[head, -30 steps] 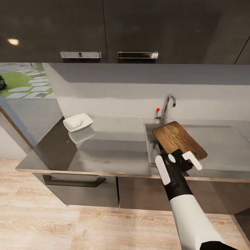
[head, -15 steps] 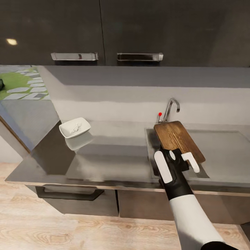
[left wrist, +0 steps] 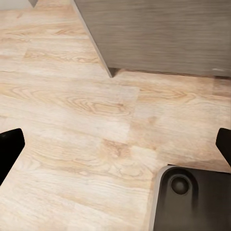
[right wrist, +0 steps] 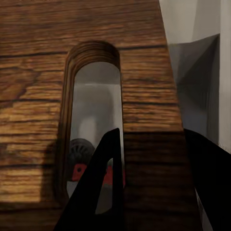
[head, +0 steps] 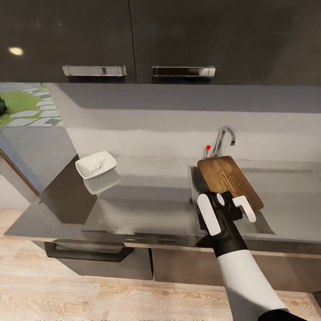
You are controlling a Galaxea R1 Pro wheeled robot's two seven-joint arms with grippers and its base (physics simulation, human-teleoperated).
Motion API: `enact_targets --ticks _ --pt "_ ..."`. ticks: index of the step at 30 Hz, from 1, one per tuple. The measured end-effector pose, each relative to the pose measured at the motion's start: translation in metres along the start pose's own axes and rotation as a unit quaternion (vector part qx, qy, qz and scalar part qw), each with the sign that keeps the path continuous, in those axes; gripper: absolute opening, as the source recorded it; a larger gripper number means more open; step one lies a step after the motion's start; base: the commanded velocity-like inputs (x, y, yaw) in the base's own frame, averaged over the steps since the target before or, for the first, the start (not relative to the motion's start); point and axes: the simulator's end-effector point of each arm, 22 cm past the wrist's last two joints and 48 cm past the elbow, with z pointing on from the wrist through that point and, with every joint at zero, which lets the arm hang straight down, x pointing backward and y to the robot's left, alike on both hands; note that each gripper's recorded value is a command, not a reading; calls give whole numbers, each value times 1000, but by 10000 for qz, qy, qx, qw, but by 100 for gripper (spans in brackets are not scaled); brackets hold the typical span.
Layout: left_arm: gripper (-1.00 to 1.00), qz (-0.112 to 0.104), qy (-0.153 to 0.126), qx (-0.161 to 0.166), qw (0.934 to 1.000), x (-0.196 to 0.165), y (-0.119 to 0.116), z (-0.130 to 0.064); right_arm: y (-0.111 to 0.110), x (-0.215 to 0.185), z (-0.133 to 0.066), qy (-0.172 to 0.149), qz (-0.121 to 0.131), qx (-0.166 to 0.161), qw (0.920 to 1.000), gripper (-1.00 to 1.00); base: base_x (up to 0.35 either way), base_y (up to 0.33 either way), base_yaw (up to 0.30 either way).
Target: In the kitchen, take the Vidalia onion out of the sink, dice it on the chopping board with the paring knife, put the diced onion into the bowl on the countertop, then place both the paring knife and the chopping board into the sink.
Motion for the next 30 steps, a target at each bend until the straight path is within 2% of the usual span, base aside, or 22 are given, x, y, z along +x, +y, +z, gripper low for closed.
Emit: enact_targets --ticks 16,20,23,30 --pt "100 43 117 5 9999 4 1 -4 -12 15 14 29 -171 201 9996 -100 114 0 15" --pt "100 55 147 5 9999 5 1 -4 -33 23 32 130 -182 562 9982 -100 5 0 0" --pt "100 64 170 7 9998 6 2 -5 -56 35 50 361 -144 934 9949 -100 0 0 0" --pt "100 82 220 10 9997 8 2 -7 -65 46 60 463 -205 1024 9935 -100 0 0 0"
